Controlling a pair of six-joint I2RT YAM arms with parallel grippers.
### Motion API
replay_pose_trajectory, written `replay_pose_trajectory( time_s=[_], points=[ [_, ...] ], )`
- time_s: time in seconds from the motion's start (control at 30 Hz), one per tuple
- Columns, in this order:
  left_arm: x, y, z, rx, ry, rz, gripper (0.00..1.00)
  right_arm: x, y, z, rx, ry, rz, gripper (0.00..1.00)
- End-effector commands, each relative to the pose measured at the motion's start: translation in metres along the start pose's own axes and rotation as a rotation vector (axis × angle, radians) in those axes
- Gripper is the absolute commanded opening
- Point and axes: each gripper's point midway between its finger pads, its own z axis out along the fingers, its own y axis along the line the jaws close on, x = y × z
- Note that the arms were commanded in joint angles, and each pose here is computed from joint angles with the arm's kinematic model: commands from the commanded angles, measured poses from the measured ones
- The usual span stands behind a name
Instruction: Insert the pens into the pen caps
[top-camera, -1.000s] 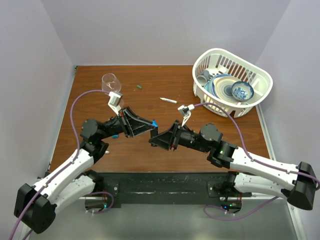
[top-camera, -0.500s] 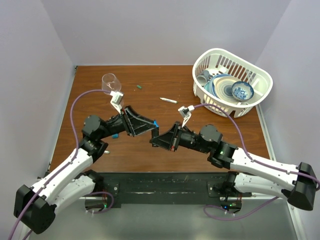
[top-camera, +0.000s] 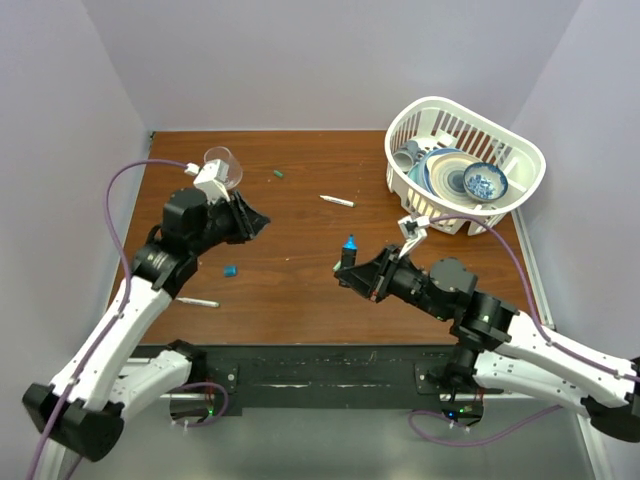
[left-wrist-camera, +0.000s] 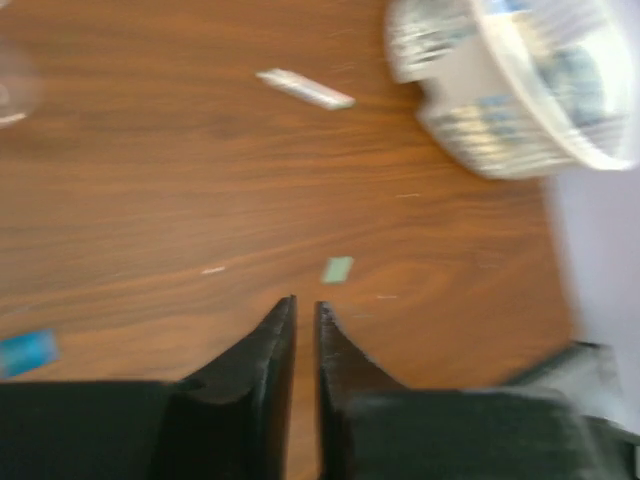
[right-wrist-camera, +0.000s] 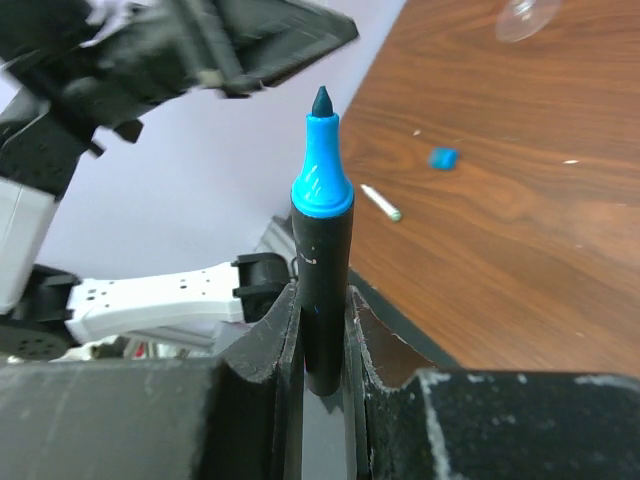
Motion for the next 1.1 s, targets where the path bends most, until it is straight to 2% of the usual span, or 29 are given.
replay_pose_trajectory(
  time_s=[0.0,0.07,0.17,0.3,0.5,0.7,1.07],
  points=[
    [0.029,0.12,-0.001,-0.458,0.116,-0.027,0.0,-0.025,-0.013,-0.017,0.107,-0.08,-0.076,0.0],
    [0.041,0.157,-0.003,-0.592,0.141,-0.052,0.0,-0.029,-0.012,-0.023,0.104,-0.097,-0.088,0.0],
    [0.058,0.196,-0.008,-0.707,0.143,-0.098,0.0,-0.033,-0.012,-0.028,0.107,-0.103,-0.106,0.0],
    [0.089,0.228,-0.003,-0.768,0.197,-0.164,0.0,-0.034,-0.015,-0.033,0.122,-0.107,-0.118,0.0],
    [0.102,0.259,0.002,-0.88,0.234,-0.25,0.0,-0.044,-0.02,-0.039,0.149,-0.16,-0.125,0.0],
    [0.123,0.276,0.002,-0.947,0.266,-0.299,0.0,-0.047,-0.014,-0.036,0.139,-0.157,-0.139,0.0],
    [0.131,0.269,0.013,-0.865,0.264,-0.321,0.0,-0.047,-0.015,-0.037,0.134,-0.164,-0.151,0.0]
  ],
)
